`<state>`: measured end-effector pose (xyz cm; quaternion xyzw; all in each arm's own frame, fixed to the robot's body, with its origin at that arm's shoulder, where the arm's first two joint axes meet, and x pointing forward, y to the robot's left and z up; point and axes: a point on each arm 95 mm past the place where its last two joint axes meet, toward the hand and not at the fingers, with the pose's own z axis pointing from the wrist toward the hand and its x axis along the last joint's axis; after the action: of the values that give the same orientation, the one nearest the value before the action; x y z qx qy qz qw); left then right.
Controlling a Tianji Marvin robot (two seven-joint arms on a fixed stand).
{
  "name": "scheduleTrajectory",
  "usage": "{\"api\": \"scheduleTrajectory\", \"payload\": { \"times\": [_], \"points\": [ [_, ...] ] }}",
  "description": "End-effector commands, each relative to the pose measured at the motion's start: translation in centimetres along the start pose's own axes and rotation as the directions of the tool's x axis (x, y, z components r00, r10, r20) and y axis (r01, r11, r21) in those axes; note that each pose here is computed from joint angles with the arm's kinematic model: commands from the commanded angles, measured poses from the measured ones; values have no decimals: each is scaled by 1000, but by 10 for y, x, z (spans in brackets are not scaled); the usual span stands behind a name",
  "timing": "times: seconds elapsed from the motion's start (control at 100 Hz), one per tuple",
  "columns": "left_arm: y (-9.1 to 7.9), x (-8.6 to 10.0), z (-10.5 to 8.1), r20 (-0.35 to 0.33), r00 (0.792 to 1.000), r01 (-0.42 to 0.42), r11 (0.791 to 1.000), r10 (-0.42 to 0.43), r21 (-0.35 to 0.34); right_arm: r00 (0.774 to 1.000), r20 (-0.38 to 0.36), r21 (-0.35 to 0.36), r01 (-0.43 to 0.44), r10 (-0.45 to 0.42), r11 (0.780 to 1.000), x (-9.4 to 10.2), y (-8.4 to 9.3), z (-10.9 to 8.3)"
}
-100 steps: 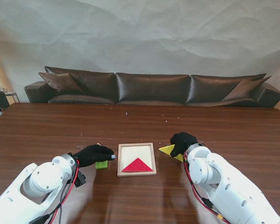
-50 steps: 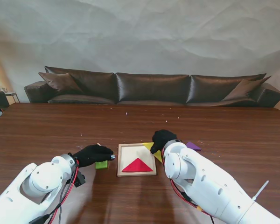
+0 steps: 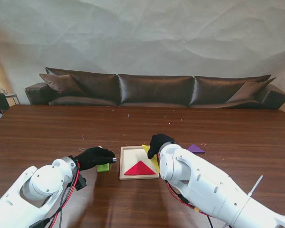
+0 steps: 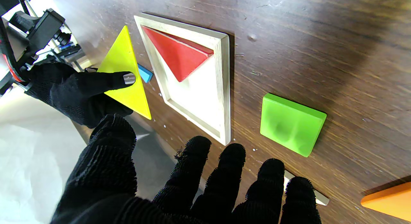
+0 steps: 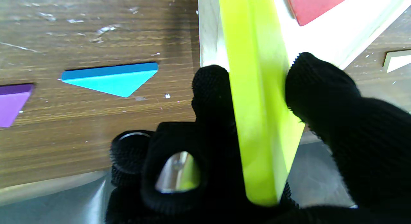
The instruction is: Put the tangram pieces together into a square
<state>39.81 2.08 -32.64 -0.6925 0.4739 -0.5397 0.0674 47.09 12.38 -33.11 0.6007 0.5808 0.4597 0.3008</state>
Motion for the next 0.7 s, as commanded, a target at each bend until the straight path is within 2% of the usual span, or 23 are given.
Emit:
{"api": "scheduleTrajectory", "payload": {
  "times": [0.0, 0.34, 0.69],
  "points": [
    [3, 0, 0, 1, 1000, 4, 1000, -4, -22, 1000, -5, 21, 0, 0, 1000, 6, -2, 1],
    [3, -1, 1, 2, 1000, 5, 1000, -5, -24, 999, -4, 66, 50, -50, 997, 10, -4, 10],
    [4, -1, 2, 3, 1000, 6, 1000, -6, -30, 997, 16, 80, 73, -74, 994, 10, -6, 17]
  ]
}}
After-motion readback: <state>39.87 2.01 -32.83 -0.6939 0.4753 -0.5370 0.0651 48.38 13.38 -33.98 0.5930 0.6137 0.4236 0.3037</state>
